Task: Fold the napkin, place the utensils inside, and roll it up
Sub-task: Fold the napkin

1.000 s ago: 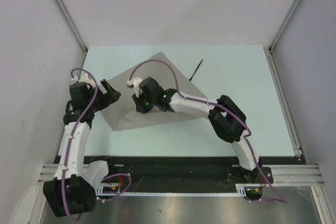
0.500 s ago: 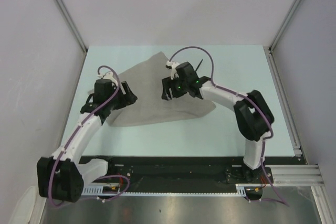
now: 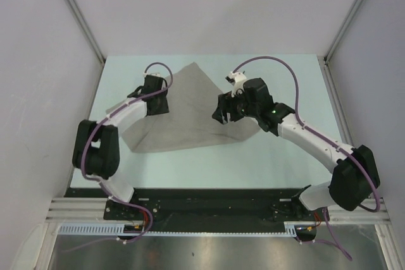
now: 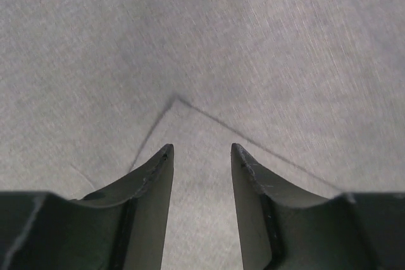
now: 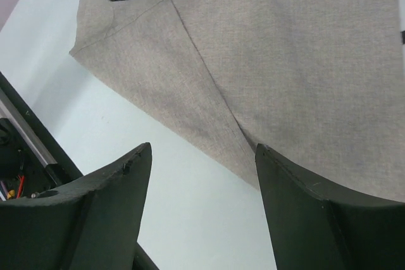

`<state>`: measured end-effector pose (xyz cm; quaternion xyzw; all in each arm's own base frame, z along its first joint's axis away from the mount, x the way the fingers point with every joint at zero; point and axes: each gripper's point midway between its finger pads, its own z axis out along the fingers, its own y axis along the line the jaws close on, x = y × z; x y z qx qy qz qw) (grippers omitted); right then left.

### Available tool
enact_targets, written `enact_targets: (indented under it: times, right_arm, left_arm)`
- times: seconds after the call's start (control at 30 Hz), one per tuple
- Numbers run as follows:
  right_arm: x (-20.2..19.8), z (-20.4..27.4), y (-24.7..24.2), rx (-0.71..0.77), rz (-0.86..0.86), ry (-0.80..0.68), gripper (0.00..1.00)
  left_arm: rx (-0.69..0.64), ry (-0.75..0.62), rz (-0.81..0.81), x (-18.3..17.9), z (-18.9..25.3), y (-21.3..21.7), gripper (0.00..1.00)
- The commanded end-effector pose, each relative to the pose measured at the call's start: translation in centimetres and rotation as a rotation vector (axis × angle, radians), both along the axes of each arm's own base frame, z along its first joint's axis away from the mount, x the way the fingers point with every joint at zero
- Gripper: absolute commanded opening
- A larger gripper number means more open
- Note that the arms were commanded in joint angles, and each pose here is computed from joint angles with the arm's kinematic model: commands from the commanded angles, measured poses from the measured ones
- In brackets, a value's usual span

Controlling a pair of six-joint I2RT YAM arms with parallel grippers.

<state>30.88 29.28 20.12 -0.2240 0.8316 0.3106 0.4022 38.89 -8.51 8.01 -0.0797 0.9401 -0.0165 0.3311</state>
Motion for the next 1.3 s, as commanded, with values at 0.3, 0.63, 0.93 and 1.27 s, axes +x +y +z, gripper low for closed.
enact_targets:
  times: [0.3,0.63,0.93,1.27]
  right_arm:
    - [0.5,0.9,-5.1,0.002,-0.088,-0.017,0.73]
    - [0.7,0.4,-5.3,0.007,-0.09,0.004,0.73]
    - [0.5,0.1,-5.7,-0.003,-0.103,0.018,0.73]
    - [0.6,-0.8,-5.5,-0.01,-0.096,0.041,0.73]
  left_arm:
    - [-0.046,0.126,-0.035,1.5,-3.1,1.8,0.41]
    - [-0.087,0.226,-0.079,0.7,-6.3,1.0,0.4]
    - [-0.069,0.228,-0.05,1.4,-6.7,1.7,0.4]
    - [-0.035,0.198,-0.021,2.5,-6.8,2.3,0.42]
